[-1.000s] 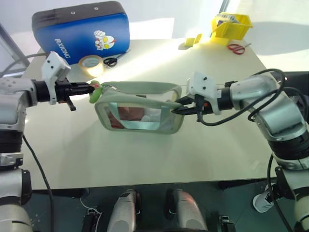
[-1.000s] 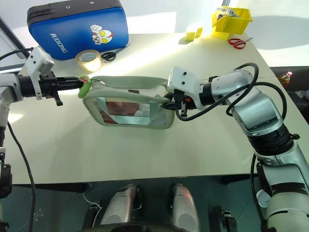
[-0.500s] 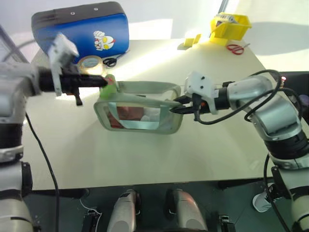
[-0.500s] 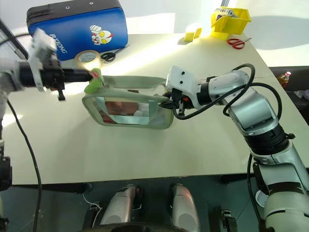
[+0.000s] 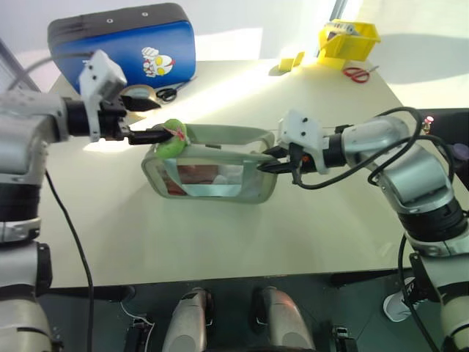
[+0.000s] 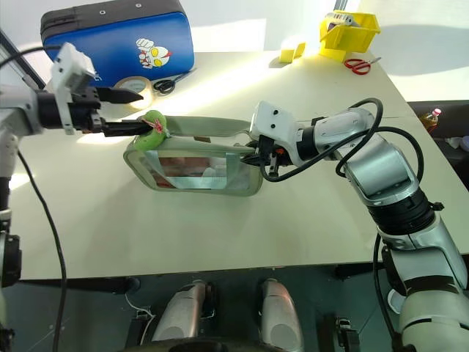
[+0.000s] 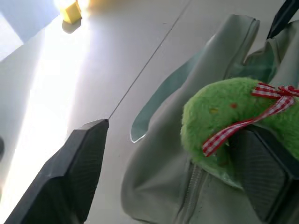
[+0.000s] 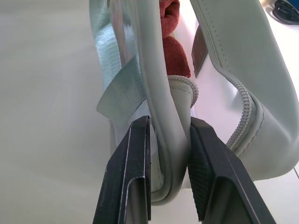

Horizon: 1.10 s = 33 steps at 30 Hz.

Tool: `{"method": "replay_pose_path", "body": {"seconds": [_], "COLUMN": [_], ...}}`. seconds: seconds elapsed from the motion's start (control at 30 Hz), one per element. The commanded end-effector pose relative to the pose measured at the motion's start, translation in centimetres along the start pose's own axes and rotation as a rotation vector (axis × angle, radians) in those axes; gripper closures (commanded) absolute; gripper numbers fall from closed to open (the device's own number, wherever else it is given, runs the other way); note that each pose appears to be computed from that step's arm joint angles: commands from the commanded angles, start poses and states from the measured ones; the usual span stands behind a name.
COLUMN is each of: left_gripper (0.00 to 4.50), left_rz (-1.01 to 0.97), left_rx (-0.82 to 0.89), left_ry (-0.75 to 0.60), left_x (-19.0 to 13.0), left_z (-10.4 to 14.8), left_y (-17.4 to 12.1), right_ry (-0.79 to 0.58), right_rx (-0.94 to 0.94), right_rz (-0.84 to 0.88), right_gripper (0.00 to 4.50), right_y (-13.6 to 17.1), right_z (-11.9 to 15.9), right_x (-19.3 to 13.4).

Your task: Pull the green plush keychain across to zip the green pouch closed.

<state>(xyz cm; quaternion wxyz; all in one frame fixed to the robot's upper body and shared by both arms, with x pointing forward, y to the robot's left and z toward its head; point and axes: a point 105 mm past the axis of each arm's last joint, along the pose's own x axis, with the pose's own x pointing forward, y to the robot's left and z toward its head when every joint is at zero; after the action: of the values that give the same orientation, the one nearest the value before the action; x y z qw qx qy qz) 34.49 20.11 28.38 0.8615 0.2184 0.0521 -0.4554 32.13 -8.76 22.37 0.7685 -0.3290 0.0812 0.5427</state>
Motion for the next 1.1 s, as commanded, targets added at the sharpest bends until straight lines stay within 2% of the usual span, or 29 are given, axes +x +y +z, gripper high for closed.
{"method": "replay_pose_path", "body": {"seconds": [0.03,0.1,0.2,0.3,0.47,0.67,0.7,0.73,0.77,0.93,0.97,1.1], "left_gripper": [0.59,0.59,0.59,0.59,0.59,0.59,1.10,1.38,1.84,4.31,4.45,4.45], "left_rz": [0.050,0.063,0.011,-0.017,-0.034,-0.070,-0.069,-0.071,-0.070,-0.051,-0.051,-0.049], "left_rx": [0.039,0.030,-0.013,-0.011,-0.051,-0.046,-0.037,-0.030,-0.027,-0.017,-0.018,-0.026], "left_ry": [-0.020,0.021,0.082,0.107,0.058,0.088,0.103,0.112,0.117,0.106,0.101,0.092], "left_x": [-2.9,-3.9,-4.7,-4.2,-3.1,-0.8,-0.7,-0.6,-0.6,-0.6,-0.5,-0.3], "left_z": [1.9,1.2,-0.6,-1.9,-1.7,-3.7,-4.1,-4.4,-4.5,-4.3,-4.2,-4.0], "left_y": [0.8,0.7,-0.8,-2.3,-3.2,-4.7,-4.6,-4.6,-4.5,-3.9,-3.8,-3.8], "right_ry": [-0.023,-0.022,-0.028,-0.028,-0.026,-0.026,-0.025,-0.025,-0.024,-0.021,-0.021,-0.030], "right_rx": [-0.052,-0.053,-0.049,-0.049,-0.049,-0.048,-0.048,-0.047,-0.047,-0.047,-0.047,-0.047], "right_rz": [-0.020,-0.024,-0.023,-0.019,-0.022,-0.025,-0.026,-0.027,-0.029,-0.036,-0.036,-0.040], "right_gripper": [3.44,3.44,3.44,3.44,3.44,3.44,3.44,3.44,3.44,3.44,3.44,3.44], "right_y": [-0.3,-0.4,-0.4,-0.4,-0.5,-0.6,-0.6,-0.6,-0.6,-0.7,-0.7,-0.9], "right_z": [1.0,0.9,1.0,1.0,1.1,1.2,1.2,1.3,1.3,1.3,1.3,1.6], "right_x": [-0.3,-0.4,-0.3,-0.2,-0.2,-0.3,-0.3,-0.4,-0.4,-0.5,-0.5,-0.4]}}
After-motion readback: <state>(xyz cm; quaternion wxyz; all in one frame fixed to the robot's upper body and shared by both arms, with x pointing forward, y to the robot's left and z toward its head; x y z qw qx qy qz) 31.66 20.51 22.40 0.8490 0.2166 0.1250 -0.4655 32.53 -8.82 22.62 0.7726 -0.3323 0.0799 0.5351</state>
